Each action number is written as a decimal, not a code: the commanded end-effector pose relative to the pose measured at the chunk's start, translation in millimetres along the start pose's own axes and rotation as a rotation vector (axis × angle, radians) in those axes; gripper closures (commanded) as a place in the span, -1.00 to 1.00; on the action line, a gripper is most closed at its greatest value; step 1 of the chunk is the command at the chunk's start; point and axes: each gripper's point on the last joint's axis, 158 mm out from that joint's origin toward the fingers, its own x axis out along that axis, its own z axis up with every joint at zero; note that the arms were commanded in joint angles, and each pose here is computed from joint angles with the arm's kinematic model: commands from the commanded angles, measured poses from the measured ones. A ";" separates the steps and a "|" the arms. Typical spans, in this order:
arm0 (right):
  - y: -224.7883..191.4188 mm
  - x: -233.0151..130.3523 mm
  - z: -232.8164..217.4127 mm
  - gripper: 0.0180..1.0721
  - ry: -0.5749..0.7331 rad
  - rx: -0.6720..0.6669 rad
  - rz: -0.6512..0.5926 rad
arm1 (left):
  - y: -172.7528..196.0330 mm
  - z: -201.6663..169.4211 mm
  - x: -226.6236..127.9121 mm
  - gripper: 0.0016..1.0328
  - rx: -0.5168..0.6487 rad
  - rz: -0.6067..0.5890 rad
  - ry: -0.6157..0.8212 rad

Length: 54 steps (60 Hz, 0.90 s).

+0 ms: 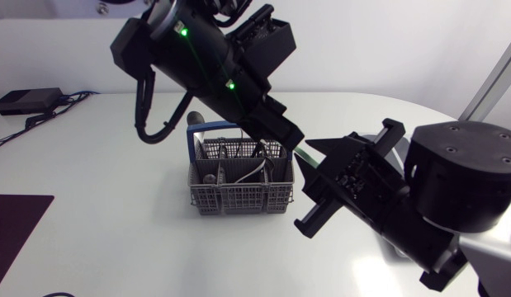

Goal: Sort the cutlery from the basket into the organizer compartments.

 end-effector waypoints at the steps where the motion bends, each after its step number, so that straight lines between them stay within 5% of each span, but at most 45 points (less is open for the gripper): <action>1: 8.7 3.7 -9.6 0.51 0.025 -0.030 0.010 | 1.0 2.8 2.0 0.94 -0.032 -0.008 0.003; 29: 14.5 4.4 -16.7 0.79 0.044 -0.041 0.023 | -5.9 8.7 1.1 0.91 -0.041 -0.041 -0.009; 38: 14.5 1.5 -18.2 0.79 0.044 -0.043 0.028 | -6.1 17.8 -5.8 0.58 -0.058 -0.049 -0.042; 47: 13.5 -4.1 -21.1 0.80 0.050 -0.045 0.043 | 6.8 35.6 -22.2 -0.04 -0.079 -0.030 -0.121; 54: 13.4 -8.3 -27.8 0.79 0.059 -0.048 0.053 | 22.4 51.5 -40.2 -0.29 -0.096 0.001 -0.206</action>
